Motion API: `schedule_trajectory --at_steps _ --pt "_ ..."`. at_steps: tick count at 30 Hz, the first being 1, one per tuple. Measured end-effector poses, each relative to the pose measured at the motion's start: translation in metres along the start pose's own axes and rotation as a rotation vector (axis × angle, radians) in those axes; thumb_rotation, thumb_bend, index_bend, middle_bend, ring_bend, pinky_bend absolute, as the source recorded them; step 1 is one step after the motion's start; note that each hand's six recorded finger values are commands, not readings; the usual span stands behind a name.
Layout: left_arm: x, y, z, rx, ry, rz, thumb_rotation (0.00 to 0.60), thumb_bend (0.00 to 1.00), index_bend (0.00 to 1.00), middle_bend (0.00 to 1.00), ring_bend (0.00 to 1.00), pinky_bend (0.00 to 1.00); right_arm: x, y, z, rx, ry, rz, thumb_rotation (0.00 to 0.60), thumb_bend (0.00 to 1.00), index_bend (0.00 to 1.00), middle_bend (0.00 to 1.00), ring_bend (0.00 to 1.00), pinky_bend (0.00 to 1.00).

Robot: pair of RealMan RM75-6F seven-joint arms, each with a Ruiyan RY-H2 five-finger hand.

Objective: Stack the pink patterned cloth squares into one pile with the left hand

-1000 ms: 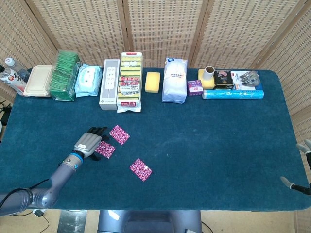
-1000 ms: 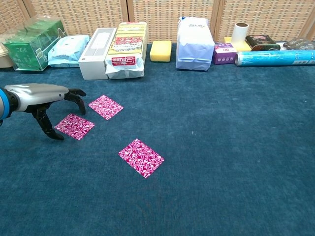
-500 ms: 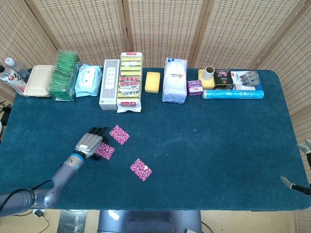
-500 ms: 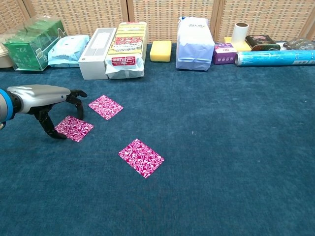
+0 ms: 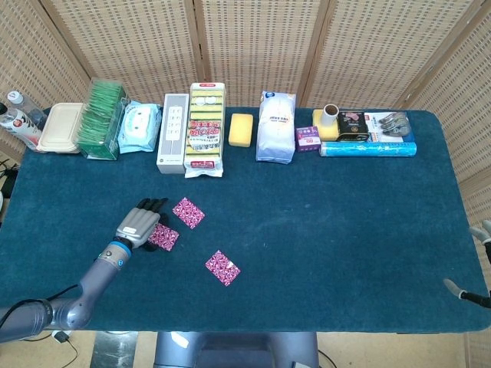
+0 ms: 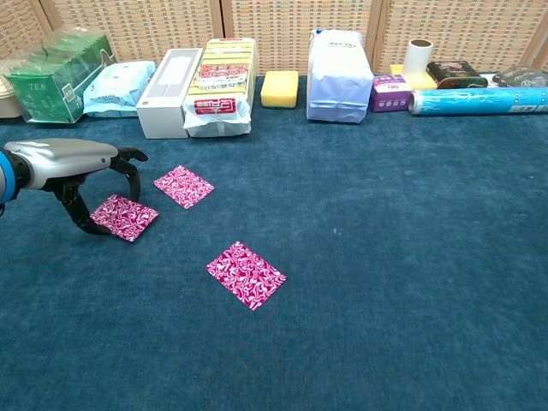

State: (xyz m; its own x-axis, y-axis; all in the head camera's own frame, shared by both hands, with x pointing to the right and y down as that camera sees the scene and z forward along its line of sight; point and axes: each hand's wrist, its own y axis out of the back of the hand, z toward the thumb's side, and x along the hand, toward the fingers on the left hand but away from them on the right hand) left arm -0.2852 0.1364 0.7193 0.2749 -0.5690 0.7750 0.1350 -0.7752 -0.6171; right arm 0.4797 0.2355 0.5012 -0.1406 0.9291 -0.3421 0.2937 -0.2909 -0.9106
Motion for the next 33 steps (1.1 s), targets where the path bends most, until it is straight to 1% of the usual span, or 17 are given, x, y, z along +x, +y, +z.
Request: schedule_trajectory --at_steps 4,8,14,17,22,33 --pt "0.001 0.006 0.0 0.0 -0.001 0.017 0.6 0.2 0.38 0.0 0.0 0.03 0.0 -0.001 0.001 0.002 0.001 0.004 0.6 0.04 0.14 0.05 0.0 0.0" --pt "0.006 0.02 0.001 0.016 0.004 0.065 0.6 0.2 0.38 0.0 0.0 0.03 0.0 -0.003 0.001 0.009 0.001 0.008 0.6 0.04 0.14 0.05 0.0 0.0" --pt "0.02 0.039 0.011 0.029 -0.013 0.091 0.6 0.2 0.38 0.0 0.0 0.03 -0.004 -0.006 -0.002 0.022 -0.017 0.012 0.6 0.04 0.14 0.05 0.0 0.0" --pt "0.03 0.044 0.016 0.043 -0.024 0.091 0.6 0.2 0.38 0.0 0.0 0.03 -0.006 -0.007 -0.003 0.032 -0.03 0.013 0.6 0.04 0.14 0.05 0.0 0.0" --pt "0.044 0.048 0.024 0.061 -0.043 0.076 0.6 0.2 0.38 0.0 0.0 0.03 -0.01 -0.008 -0.004 0.048 -0.045 0.005 0.6 0.04 0.14 0.05 0.0 0.0" --pt "0.063 0.051 0.035 0.082 -0.098 0.052 0.6 0.2 0.38 0.0 0.0 0.03 -0.012 -0.007 -0.003 0.085 -0.059 -0.046 0.6 0.04 0.14 0.05 0.0 0.0"
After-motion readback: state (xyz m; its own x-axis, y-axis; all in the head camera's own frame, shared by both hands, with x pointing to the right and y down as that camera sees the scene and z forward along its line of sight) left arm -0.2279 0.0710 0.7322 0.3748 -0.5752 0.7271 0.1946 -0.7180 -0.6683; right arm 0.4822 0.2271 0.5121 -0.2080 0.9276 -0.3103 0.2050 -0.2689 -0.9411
